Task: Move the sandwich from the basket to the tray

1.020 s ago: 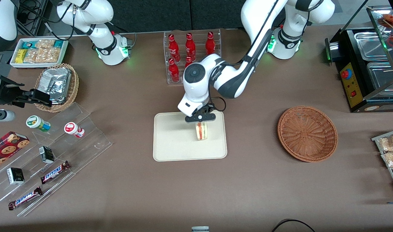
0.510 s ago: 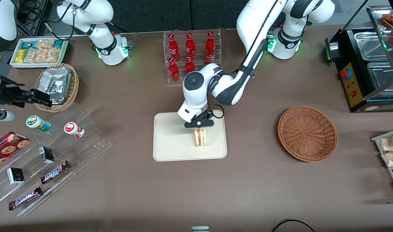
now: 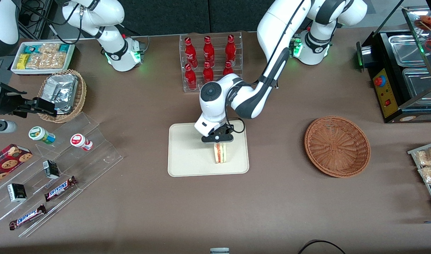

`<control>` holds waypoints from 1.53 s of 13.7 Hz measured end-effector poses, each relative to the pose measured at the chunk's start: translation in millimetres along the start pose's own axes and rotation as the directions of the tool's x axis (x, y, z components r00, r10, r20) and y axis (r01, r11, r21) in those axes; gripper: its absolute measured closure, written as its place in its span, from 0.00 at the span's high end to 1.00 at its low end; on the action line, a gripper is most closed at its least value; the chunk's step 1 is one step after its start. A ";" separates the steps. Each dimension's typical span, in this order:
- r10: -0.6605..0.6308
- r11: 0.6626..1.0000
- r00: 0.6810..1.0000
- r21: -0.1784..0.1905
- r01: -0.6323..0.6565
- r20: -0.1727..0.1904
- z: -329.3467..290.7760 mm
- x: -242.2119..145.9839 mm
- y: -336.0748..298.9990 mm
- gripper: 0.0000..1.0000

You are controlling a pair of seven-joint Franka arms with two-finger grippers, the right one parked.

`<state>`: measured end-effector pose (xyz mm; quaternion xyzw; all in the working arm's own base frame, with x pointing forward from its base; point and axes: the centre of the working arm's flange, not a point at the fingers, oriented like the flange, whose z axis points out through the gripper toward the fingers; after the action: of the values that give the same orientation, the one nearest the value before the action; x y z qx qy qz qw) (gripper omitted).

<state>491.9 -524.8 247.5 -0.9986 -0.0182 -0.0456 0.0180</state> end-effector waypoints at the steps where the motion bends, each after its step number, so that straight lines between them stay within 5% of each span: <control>1: 0.001 1.000 1.000 -0.001 -0.001 -0.001 0.5 -0.1 0.3 0.20; 5: 0.013 1.000 1.000 0.001 -0.013 0.006 4.8 -6.3 4.7 0.30; 12: -0.005 1.000 1.000 -0.020 0.004 -0.017 -21.9 2.7 7.6 0.99; 21: -0.231 0.973 0.973 0.024 0.231 -0.020 -230.0 59.7 -107.1 1.00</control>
<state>526.5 -424.4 485.6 -0.9890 -0.1346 -0.0557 0.0258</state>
